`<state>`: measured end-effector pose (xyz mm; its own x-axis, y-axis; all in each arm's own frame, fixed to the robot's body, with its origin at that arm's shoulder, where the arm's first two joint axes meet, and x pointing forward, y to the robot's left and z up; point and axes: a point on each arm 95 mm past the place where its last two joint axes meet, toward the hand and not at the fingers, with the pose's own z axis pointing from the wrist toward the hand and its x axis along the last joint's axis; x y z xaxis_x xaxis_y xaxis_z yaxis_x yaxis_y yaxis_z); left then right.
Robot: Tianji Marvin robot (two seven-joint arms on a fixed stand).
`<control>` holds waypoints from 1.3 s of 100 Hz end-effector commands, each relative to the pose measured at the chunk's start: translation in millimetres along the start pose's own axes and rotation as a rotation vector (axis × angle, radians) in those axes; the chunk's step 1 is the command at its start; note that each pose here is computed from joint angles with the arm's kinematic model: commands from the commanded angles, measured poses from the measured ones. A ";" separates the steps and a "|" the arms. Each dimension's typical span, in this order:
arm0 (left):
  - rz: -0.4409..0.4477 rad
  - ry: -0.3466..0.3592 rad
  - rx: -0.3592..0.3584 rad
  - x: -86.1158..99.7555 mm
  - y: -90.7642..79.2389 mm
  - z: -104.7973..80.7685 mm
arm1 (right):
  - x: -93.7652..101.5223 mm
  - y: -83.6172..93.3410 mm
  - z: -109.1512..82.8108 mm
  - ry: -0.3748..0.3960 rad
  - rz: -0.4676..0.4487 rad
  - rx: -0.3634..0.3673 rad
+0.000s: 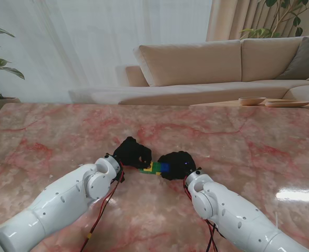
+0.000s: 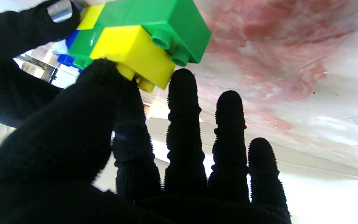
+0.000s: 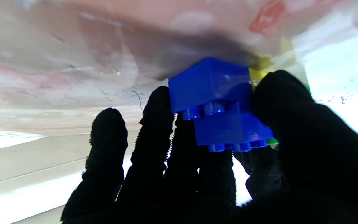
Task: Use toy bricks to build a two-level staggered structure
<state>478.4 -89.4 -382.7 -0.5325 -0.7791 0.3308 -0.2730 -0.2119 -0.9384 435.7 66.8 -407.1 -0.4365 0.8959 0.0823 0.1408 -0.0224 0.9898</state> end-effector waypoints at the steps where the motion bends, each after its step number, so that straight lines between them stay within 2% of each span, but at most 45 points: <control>1: 0.007 -0.041 -0.081 -12.1 27.1 -11.7 | 0.3 -10.7 -4.9 -0.003 0.003 0.036; 26: -0.019 -0.049 -0.104 -16.0 33.7 -12.4 | -0.5 -10.9 -4.6 -0.003 0.003 0.033; 52: -0.148 -0.075 -0.042 -10.0 29.9 -16.7 | -2.3 -9.4 -4.4 0.005 0.000 0.038; 76: -0.228 -0.059 0.020 -2.6 22.1 -23.3 | -3.0 -8.3 -4.1 0.011 -0.007 0.038; 96: -0.288 -0.115 0.070 4.9 11.8 -35.6 | -4.1 -6.2 -4.2 0.021 -0.018 0.046; 130: -0.308 -0.178 0.124 9.0 1.2 -61.0 | -4.5 -4.2 -5.8 0.038 -0.035 0.056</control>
<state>429.4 -65.2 -369.0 -0.3091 -0.7501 0.5847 -0.2853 -0.5133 -0.8094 437.1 63.0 -403.9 -0.4773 0.8771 0.0527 0.1415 0.0175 0.9898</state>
